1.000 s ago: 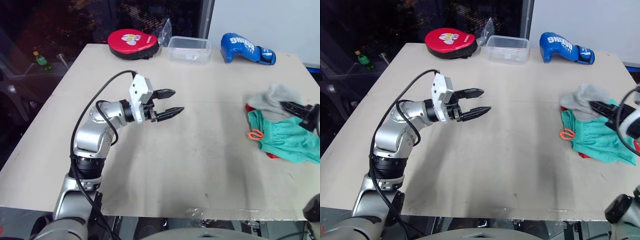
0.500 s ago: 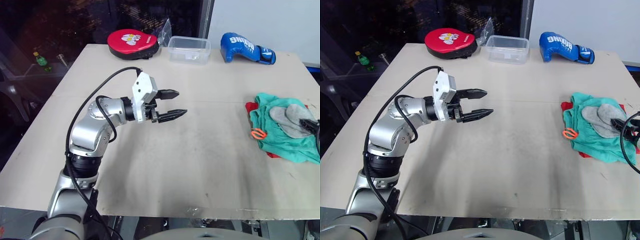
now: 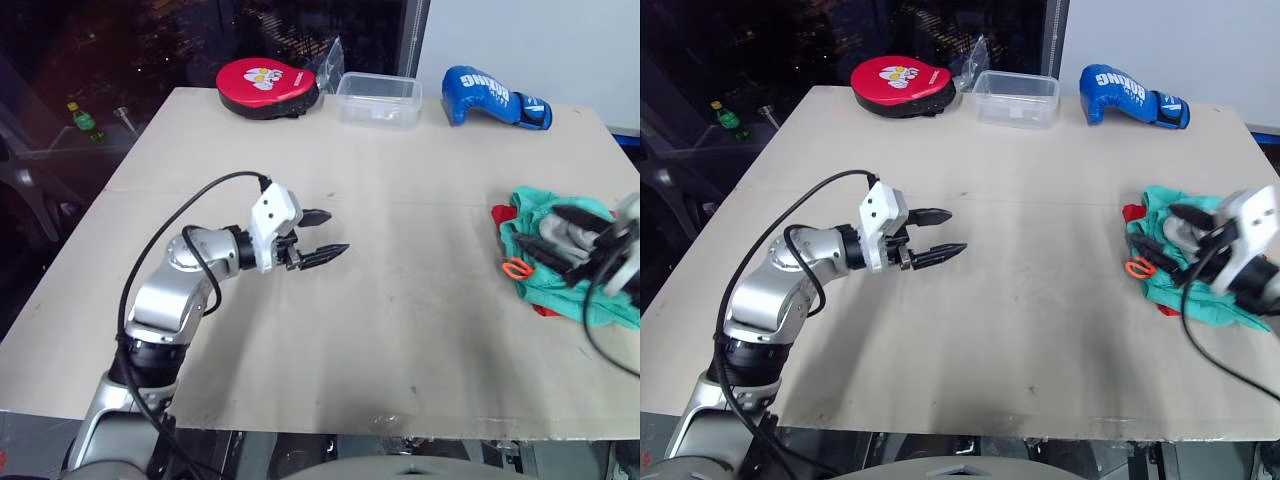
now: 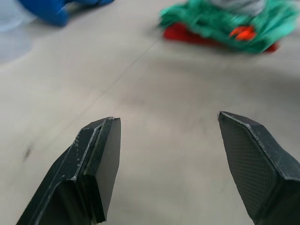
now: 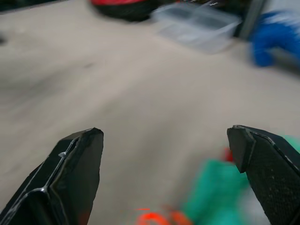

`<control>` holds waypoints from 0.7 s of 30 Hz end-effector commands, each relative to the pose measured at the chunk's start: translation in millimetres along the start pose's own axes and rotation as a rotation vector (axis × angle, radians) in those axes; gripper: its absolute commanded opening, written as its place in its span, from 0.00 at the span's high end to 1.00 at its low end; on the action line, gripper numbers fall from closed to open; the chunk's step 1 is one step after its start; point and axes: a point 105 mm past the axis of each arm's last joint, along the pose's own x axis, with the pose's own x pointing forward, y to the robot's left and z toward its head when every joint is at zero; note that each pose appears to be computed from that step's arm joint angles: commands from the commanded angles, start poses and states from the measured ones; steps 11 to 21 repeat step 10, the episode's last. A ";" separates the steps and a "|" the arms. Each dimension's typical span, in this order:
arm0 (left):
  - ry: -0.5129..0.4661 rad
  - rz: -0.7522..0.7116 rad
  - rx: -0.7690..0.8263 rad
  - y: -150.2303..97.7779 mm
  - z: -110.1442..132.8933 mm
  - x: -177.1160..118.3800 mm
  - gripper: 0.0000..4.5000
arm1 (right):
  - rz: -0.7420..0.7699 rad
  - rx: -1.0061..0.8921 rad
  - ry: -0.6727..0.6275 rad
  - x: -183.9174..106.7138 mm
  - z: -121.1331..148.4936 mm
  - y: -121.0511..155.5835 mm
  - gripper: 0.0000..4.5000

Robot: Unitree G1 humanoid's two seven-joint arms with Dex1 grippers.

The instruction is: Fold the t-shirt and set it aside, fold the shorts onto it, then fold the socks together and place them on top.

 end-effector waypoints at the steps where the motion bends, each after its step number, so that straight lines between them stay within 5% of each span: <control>1: 0.035 0.025 0.024 -15.5 -17.4 -13.2 0.21 | 0.179 -0.036 -0.023 14.4 -14.9 41.1 0.01; 10: 0.111 0.105 -0.091 -44.5 -78.2 -28.9 0.21 | 0.154 0.058 0.035 17.3 -73.8 43.9 0.01; 21: 0.111 0.105 -0.091 -44.5 -78.2 -28.9 0.21 | 0.154 0.058 0.035 17.3 -73.8 43.9 0.01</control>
